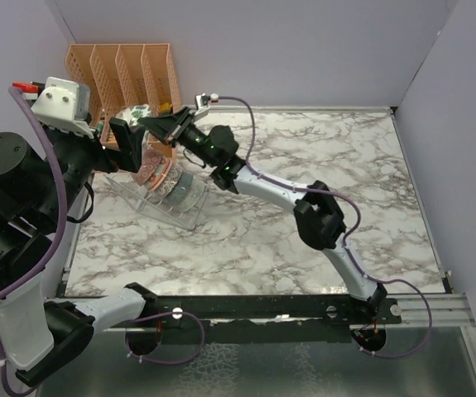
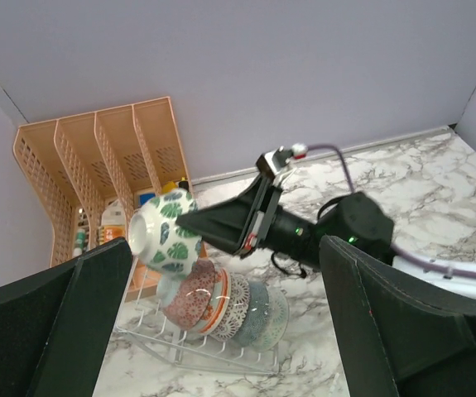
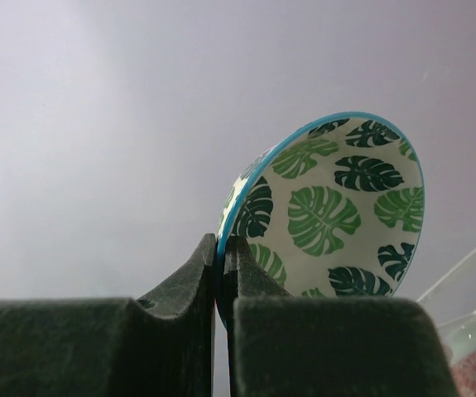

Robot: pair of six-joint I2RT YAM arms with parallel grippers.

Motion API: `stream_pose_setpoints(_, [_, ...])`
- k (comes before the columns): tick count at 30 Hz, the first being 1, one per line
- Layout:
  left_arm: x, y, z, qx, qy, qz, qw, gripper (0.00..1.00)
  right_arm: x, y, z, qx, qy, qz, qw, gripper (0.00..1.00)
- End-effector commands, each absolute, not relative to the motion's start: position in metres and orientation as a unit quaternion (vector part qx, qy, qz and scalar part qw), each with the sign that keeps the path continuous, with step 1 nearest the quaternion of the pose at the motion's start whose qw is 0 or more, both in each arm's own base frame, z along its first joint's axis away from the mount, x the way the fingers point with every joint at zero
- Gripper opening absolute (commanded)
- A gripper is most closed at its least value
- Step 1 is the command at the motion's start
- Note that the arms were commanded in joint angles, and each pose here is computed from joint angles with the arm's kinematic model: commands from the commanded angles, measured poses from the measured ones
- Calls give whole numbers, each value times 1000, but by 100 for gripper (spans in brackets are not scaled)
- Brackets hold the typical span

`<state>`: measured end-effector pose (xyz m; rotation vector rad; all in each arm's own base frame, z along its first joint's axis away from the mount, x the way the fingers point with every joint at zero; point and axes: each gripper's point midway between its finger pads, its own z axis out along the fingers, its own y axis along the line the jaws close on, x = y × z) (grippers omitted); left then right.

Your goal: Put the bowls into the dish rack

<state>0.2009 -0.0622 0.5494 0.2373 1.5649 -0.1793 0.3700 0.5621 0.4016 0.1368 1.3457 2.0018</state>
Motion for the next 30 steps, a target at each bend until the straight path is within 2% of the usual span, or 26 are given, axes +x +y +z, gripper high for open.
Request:
stream_pose_setpoints(1, [192, -62, 563, 108, 683, -96, 716, 99, 344, 562, 437, 98, 416, 857, 286, 2])
stream_pose_setpoints(20, [192, -61, 556, 109, 688, -91, 712, 99, 352, 590, 355, 184, 493, 820, 226, 4])
stream_pose_setpoints(24, [193, -60, 555, 109, 689, -88, 711, 99, 354, 593, 347, 193, 510, 809, 218, 9])
stream_pose_setpoints(30, [194, -61, 553, 110, 691, -86, 709, 99, 353, 595, 335, 203, 529, 798, 207, 11])
